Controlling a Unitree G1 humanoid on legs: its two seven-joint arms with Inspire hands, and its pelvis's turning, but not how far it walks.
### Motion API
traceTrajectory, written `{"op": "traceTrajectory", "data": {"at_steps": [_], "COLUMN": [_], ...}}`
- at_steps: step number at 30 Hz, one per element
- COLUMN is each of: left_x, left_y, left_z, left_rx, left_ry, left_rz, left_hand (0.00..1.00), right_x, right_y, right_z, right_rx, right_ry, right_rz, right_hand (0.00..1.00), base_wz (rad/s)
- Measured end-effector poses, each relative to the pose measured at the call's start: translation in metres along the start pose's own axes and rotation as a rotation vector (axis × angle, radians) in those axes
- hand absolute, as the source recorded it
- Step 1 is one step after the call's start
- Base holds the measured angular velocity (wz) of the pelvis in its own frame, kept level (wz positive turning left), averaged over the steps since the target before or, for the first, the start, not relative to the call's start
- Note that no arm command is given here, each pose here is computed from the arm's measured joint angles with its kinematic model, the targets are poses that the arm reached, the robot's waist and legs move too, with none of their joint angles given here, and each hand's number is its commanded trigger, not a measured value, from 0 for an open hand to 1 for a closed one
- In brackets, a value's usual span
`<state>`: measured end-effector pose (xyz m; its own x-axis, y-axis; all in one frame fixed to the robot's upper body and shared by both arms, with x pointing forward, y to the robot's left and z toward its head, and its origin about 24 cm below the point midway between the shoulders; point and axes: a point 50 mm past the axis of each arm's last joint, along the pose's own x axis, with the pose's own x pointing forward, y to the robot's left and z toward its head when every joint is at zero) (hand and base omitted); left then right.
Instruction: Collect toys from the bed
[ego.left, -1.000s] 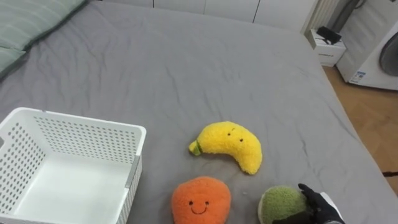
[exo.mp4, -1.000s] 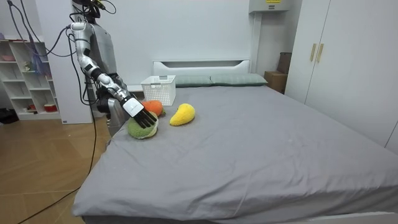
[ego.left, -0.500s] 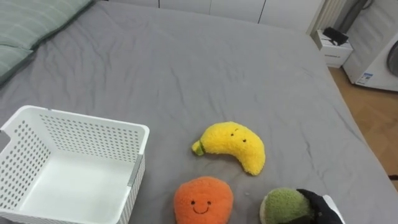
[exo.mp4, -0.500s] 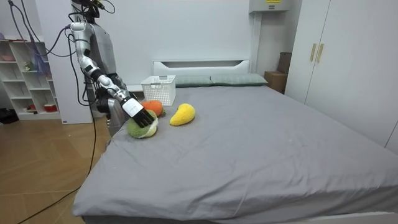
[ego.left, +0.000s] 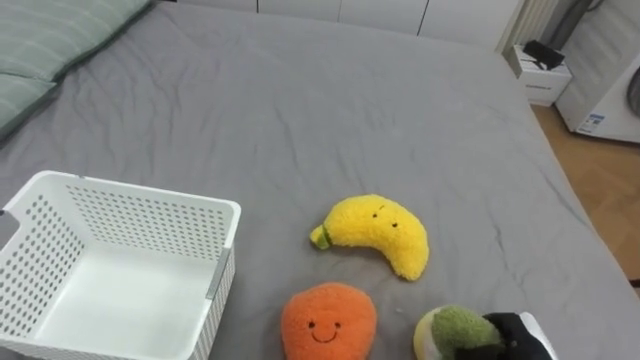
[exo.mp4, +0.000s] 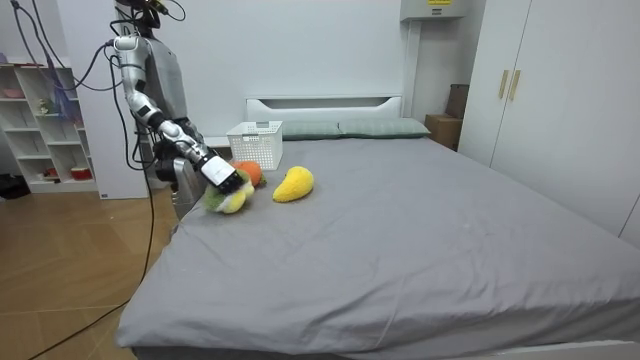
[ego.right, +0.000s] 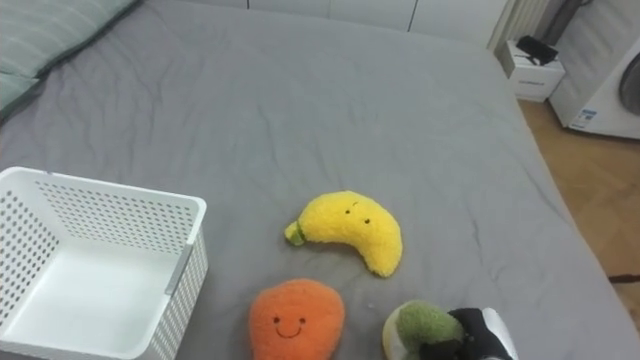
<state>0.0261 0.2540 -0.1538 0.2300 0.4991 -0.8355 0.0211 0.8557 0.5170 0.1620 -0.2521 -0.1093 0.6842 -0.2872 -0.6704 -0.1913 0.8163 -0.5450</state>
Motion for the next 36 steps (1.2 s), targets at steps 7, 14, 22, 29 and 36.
{"op": "traceTrajectory", "data": {"at_steps": [7, 14, 22, 29, 36], "left_x": [0.001, 0.001, 0.002, 0.002, 0.001], "left_y": [0.000, 0.000, -0.002, -0.004, -0.009], "left_z": [0.004, 0.004, 0.010, 0.026, 0.046], "left_rx": [-0.005, -0.008, -0.005, -0.022, -0.044], "left_ry": [-0.009, -0.012, -0.037, -0.082, -0.144], "left_rz": [-0.028, -0.035, -0.041, -0.042, -0.053], "left_hand": [0.00, 0.00, 0.00, 0.00, 0.00], "right_x": [-0.009, -0.027, -0.051, -0.060, -0.068], "right_y": [-0.023, -0.055, -0.077, -0.076, -0.070], "right_z": [0.068, 0.129, 0.190, 0.232, 0.260], "right_rx": [-0.027, 0.027, 0.065, 0.023, -0.029], "right_ry": [-0.279, -0.530, -0.775, -0.886, -0.956], "right_rz": [-0.103, -0.218, -0.262, -0.212, -0.141], "right_hand": [1.00, 1.00, 1.00, 1.00, 0.98], "base_wz": [-0.02, -0.01, 0.01, 0.13, 0.15]}}
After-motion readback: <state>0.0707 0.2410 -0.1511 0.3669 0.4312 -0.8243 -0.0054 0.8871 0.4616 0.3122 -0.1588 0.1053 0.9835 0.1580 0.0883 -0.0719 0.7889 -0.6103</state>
